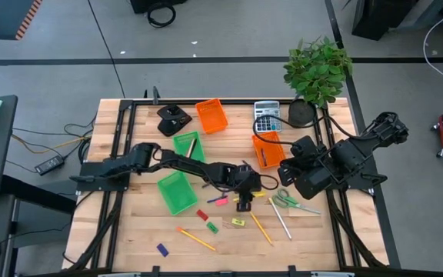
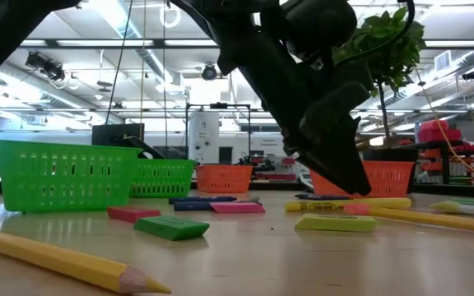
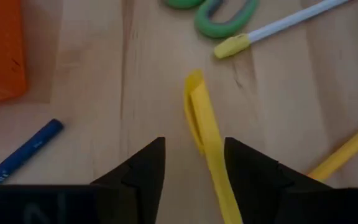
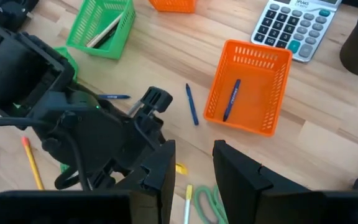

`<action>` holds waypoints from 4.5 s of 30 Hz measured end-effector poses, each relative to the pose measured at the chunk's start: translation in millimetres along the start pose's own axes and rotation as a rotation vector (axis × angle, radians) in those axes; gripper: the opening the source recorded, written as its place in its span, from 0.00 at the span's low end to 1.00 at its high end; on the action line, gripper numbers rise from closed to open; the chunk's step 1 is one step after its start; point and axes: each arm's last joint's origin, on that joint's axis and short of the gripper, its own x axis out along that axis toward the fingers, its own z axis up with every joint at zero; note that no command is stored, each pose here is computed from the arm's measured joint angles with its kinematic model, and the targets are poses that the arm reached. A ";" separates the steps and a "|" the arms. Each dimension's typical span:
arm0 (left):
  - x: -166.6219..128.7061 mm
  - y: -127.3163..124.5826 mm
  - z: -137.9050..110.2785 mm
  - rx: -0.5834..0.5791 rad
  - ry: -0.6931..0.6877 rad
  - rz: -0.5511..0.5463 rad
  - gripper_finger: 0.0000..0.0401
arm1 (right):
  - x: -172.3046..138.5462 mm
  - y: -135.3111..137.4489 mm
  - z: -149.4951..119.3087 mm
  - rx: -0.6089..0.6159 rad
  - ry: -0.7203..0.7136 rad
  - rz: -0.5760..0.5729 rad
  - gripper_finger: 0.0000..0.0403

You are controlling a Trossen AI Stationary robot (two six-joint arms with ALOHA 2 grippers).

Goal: Sort crayons/erasers/pens/pencils in bins
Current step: Put the yellow pen into the top green bin

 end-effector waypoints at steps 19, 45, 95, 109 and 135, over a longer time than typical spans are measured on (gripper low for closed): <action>16.1 2.8 -9.5 0.030 0.026 0.009 0.46 | 0.0 0.2 0.2 0.035 -0.008 0.002 0.29; 13.1 23.6 -18.2 -0.003 0.142 -0.003 0.15 | 0.1 0.2 0.4 0.040 -0.008 0.001 0.29; -98.4 67.7 46.5 -0.155 0.206 0.068 0.09 | -8.9 -11.2 10.6 -0.074 -0.100 0.027 0.29; -135.5 91.7 47.9 -0.125 0.227 0.085 0.02 | -23.7 -31.8 23.9 -0.052 -0.130 0.084 0.29; -151.8 121.8 41.5 -0.001 0.239 -0.124 0.16 | -27.2 -36.6 27.5 -0.082 -0.182 0.090 0.29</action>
